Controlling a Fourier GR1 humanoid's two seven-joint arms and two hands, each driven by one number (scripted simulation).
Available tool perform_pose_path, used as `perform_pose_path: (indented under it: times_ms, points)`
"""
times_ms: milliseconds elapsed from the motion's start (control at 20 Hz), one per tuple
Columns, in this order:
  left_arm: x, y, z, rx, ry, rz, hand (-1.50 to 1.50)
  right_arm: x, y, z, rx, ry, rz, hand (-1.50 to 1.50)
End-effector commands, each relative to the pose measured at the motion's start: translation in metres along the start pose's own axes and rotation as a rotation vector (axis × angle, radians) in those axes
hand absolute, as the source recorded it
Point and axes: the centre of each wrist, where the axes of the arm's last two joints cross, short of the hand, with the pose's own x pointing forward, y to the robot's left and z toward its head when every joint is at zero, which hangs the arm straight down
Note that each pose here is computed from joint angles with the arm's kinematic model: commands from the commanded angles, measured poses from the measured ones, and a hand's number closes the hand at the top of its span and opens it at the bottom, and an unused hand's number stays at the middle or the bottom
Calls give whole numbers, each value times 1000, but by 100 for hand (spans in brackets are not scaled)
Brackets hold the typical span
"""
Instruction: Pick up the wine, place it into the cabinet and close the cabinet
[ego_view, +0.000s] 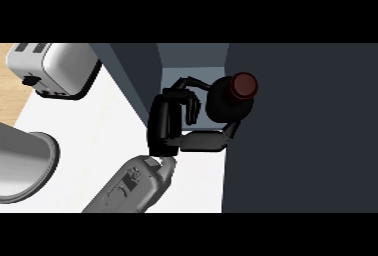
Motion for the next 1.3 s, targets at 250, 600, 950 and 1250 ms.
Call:
perform_pose_path:
  times_ms: [250,600,950,1250]
  points:
    - [-41,6,2,12,2,-111,150,16,-3,23,28,-64,-26,-150]
    - [-58,24,2,26,-18,-176,150,8,-10,29,29,-61,-36,-150]
    - [-59,44,-24,71,-35,-135,150,17,1,25,29,-55,-27,-150]
    - [-61,34,-33,95,-35,-154,150,16,-5,13,12,-44,-41,-150]
